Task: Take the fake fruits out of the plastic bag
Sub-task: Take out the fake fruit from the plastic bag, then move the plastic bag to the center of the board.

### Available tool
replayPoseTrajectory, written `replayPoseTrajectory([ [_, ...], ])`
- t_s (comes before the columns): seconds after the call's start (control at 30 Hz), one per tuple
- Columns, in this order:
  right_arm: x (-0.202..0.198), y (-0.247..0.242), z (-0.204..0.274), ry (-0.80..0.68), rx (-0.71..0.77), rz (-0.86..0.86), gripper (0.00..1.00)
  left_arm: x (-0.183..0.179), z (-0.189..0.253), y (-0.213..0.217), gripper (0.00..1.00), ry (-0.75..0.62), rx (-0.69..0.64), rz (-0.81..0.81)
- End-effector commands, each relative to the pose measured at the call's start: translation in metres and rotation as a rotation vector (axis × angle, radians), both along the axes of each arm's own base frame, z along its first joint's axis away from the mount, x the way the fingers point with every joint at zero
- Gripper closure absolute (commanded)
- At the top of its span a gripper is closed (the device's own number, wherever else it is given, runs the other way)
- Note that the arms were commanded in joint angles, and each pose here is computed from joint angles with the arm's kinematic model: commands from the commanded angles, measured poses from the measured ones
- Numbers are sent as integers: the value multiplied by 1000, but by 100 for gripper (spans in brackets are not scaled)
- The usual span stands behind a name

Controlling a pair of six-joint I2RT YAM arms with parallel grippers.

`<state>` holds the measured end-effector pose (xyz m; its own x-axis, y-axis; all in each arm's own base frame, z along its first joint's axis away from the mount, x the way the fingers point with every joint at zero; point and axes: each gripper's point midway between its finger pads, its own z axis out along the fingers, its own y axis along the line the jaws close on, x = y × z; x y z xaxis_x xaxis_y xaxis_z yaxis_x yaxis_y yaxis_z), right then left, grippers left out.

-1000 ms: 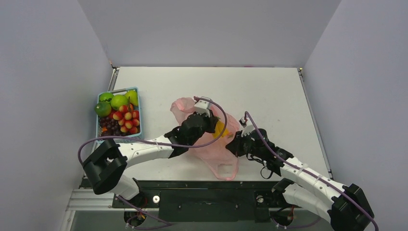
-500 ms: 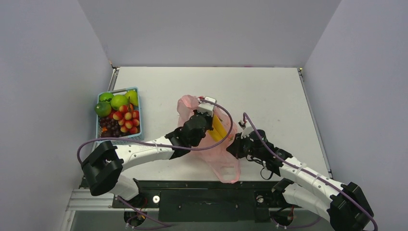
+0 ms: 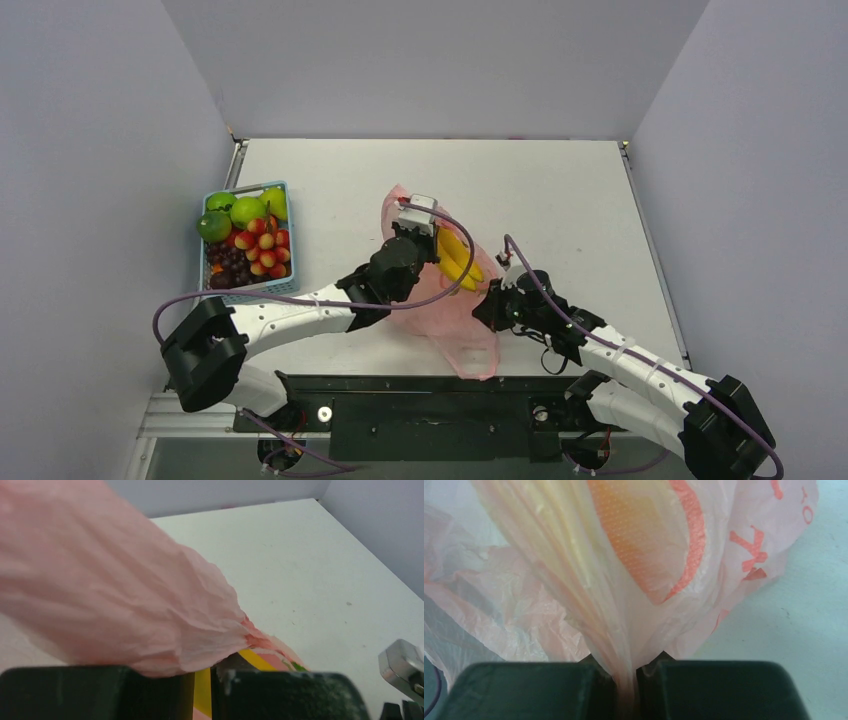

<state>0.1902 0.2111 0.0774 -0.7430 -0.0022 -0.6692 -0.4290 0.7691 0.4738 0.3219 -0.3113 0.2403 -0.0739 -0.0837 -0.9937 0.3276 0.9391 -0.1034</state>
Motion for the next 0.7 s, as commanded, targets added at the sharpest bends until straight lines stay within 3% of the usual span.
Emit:
replayPoseTrajectory([
  [0.0,25,-11,17,-59,-31,-114,100,-13,21,-17,100,143,-262,-146],
  [0.17,46,-28,23,-76,-54,-230,100,-57,7,-29,100,379,-588,-438],
  [0.3,56,-35,25,-90,-51,-274,100,-78,-4,-19,100,522,-750,-626],
  [0.4,62,-38,28,-94,-51,-295,100,-91,-16,-28,100,664,-751,-781],
  [0.5,71,-48,30,-90,-77,-363,100,-97,-7,-46,100,721,-745,-931],
  [0.67,91,-126,37,-108,-217,-822,100,-98,4,-61,100,720,-773,-1084],
])
